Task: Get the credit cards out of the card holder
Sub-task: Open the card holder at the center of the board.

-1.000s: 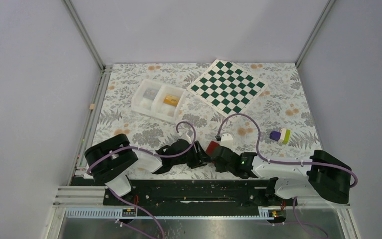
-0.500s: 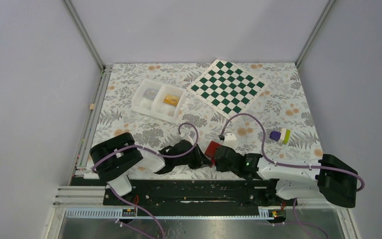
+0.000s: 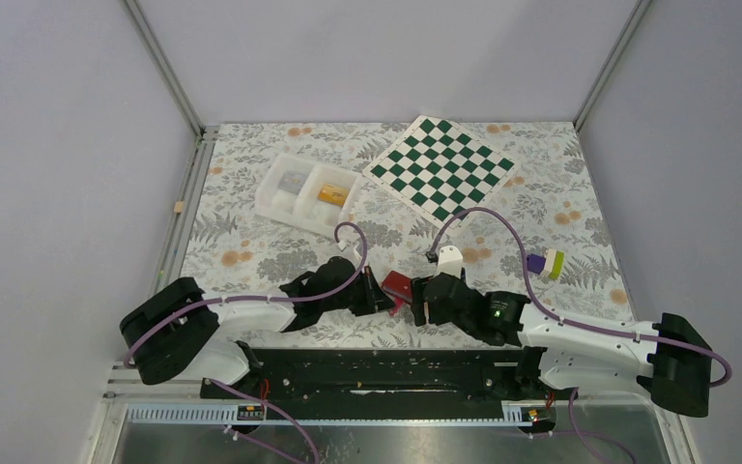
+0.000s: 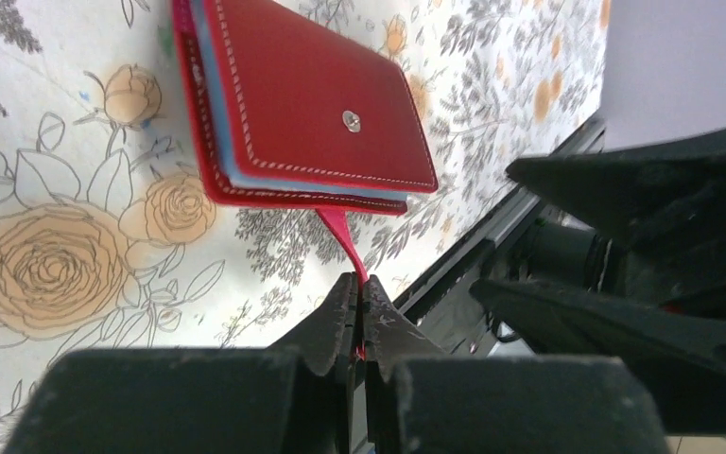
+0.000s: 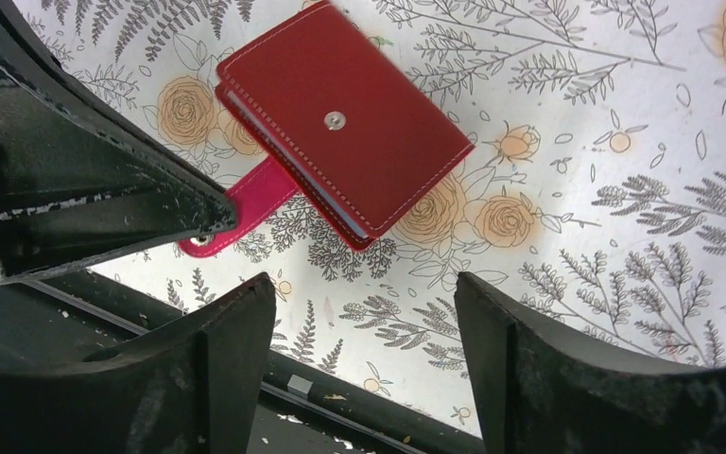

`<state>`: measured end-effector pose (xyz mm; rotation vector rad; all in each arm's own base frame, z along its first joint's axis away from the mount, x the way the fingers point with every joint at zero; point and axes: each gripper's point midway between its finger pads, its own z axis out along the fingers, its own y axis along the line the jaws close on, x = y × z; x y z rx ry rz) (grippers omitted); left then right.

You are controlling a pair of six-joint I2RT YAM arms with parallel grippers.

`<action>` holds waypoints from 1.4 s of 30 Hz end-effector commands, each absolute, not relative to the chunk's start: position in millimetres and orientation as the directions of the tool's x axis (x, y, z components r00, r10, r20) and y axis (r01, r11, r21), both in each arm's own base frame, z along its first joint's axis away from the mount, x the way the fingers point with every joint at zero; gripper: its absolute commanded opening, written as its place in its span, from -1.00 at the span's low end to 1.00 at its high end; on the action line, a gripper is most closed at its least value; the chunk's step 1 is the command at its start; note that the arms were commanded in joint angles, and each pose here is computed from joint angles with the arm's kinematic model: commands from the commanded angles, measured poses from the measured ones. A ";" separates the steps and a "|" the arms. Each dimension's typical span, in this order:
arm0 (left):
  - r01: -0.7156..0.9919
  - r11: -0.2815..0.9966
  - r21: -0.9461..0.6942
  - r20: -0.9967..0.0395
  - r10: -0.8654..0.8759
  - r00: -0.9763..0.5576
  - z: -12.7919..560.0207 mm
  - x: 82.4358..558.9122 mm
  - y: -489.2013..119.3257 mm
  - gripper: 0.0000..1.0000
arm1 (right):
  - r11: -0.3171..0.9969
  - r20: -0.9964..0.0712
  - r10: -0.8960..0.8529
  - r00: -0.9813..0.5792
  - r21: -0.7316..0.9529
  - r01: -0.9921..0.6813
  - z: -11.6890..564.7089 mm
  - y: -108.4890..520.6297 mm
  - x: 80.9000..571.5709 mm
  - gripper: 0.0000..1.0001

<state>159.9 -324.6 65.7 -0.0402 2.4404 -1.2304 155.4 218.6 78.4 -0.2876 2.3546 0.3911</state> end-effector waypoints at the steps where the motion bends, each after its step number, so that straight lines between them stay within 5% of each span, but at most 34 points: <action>1: 0.244 0.610 -0.754 -0.368 -0.085 -0.926 69.3 147.8 -324.0 -1.00 | 0.901 -0.739 -0.162 -0.654 0.160 -0.404 98.6 229.0 166.1 0.56; 13: 0.210 0.588 -0.781 -0.330 -0.104 -0.938 68.8 143.2 -314.6 -1.00 | 0.819 -0.735 -0.323 -0.596 0.098 -0.565 77.7 265.2 183.0 0.54; 23: 0.214 0.609 -0.763 -0.375 -0.148 -0.915 79.6 150.2 -296.8 -1.00 | 0.771 -0.769 -0.296 -0.567 0.158 -0.617 67.4 279.1 177.7 0.63; 39: 0.207 0.643 -0.737 -0.381 -0.142 -0.914 73.5 150.8 -290.3 -1.00 | 0.829 -0.767 -0.280 -0.577 0.110 -0.549 63.1 268.4 189.3 0.07; 42: 0.203 0.646 -0.736 -0.379 -0.145 -0.914 72.8 151.0 -289.5 -1.00 | 0.820 -0.757 -0.296 -0.583 0.111 -0.561 59.1 270.8 187.1 0.24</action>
